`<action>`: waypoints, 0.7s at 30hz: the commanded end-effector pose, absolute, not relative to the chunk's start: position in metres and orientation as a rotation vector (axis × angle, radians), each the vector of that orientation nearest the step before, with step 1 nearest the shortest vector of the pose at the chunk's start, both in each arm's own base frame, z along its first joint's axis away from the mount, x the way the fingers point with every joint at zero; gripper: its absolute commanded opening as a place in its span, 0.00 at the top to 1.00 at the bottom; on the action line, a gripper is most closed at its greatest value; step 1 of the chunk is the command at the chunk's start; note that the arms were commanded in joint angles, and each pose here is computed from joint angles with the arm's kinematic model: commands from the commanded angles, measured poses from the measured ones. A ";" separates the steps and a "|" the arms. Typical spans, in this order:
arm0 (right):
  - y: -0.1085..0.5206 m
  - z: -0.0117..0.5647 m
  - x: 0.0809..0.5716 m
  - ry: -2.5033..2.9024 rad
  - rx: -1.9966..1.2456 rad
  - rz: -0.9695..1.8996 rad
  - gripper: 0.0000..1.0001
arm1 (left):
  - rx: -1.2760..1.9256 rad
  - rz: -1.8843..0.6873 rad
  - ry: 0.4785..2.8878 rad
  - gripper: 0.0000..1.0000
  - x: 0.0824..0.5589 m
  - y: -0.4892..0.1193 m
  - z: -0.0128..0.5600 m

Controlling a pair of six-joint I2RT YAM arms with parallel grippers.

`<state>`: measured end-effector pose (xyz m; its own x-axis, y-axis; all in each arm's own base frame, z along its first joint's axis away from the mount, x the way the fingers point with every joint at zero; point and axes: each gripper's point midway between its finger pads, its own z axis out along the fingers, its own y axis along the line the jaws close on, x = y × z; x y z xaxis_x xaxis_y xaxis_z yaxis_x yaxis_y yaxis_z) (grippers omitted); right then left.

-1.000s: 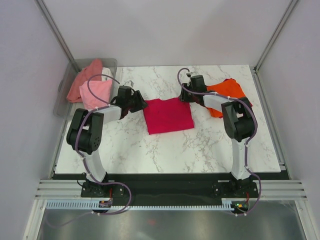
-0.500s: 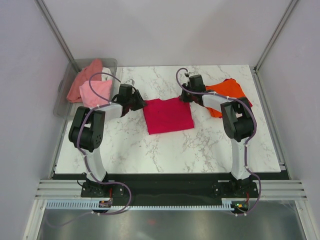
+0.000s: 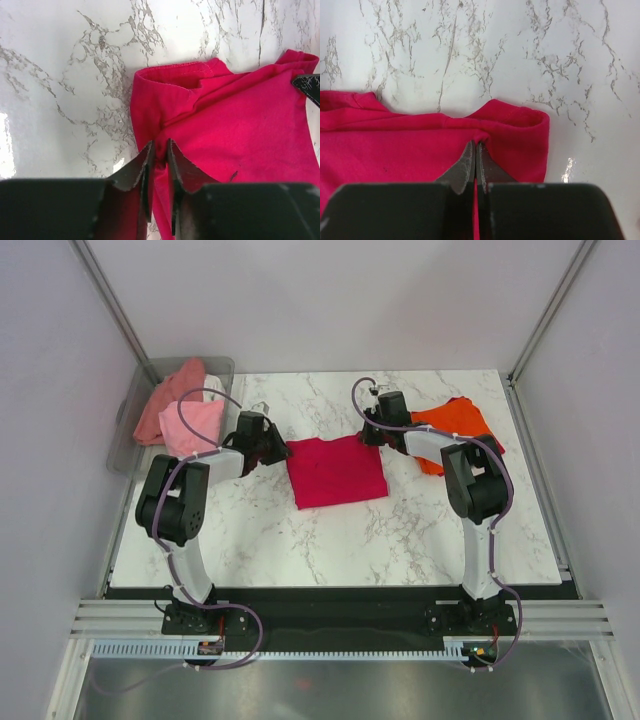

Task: Fold and stack the t-shirts
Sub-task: Fold the tshirt

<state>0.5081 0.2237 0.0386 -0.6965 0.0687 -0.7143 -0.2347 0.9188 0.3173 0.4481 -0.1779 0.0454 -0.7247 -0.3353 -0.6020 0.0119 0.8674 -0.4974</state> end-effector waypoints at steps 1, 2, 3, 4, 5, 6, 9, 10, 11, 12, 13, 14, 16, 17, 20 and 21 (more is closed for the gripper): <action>0.232 0.073 0.514 2.203 -0.126 0.534 1.00 | -0.178 -0.663 2.250 0.80 0.452 -0.184 0.065; 0.231 0.074 0.514 2.201 -0.124 0.534 1.00 | -0.180 -0.662 2.250 0.90 0.453 -0.184 0.066; 0.230 0.074 0.513 2.203 -0.122 0.533 1.00 | -0.176 -0.665 2.243 0.92 0.452 -0.184 0.069; 0.230 0.078 0.512 2.195 -0.121 0.533 1.00 | -0.174 -0.657 2.240 0.94 0.452 -0.183 0.070; 0.229 0.080 0.512 2.190 -0.117 0.530 1.00 | -0.175 -0.655 2.238 0.95 0.451 -0.183 0.071; 0.228 0.080 0.510 2.186 -0.113 0.531 1.00 | -0.170 -0.648 2.229 0.96 0.452 -0.181 0.075; 0.226 0.094 0.506 2.148 -0.092 0.541 1.00 | -0.171 -0.634 2.227 0.98 0.449 -0.179 0.077; 0.226 0.102 0.504 2.130 -0.083 0.550 1.00 | -0.166 -0.634 2.219 0.98 0.448 -0.178 0.081; 0.224 0.101 0.501 2.130 -0.078 0.549 1.00 | -0.167 -0.635 2.223 0.98 0.447 -0.178 0.080; 0.225 0.105 0.501 2.119 -0.074 0.555 1.00 | -0.164 -0.638 2.217 0.98 0.446 -0.178 0.083; 0.224 0.110 0.500 2.107 -0.071 0.559 0.99 | -0.165 -0.639 2.217 0.98 0.445 -0.178 0.084; 0.224 0.112 0.499 2.102 -0.070 0.557 0.99 | -0.164 -0.641 2.209 0.98 0.444 -0.177 0.087; 0.222 0.116 0.497 2.090 -0.062 0.561 0.98 | -0.153 -0.656 2.191 0.98 0.442 -0.180 0.096; 0.221 0.116 0.496 2.088 -0.058 0.555 0.98 | -0.151 -0.659 2.187 0.98 0.440 -0.179 0.097; 0.216 0.115 0.492 2.091 -0.034 0.538 0.98 | -0.145 -0.672 2.158 0.98 0.439 -0.180 0.108; 0.212 0.117 0.492 2.086 -0.020 0.520 0.98 | -0.141 -0.677 2.155 0.98 0.439 -0.182 0.109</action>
<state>0.4864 0.2171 0.0897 -0.6163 0.1450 -0.7741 -0.2313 0.9062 0.3540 0.4348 -0.1776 0.0798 -0.6893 -0.3419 -0.6388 0.0575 0.8530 -0.5187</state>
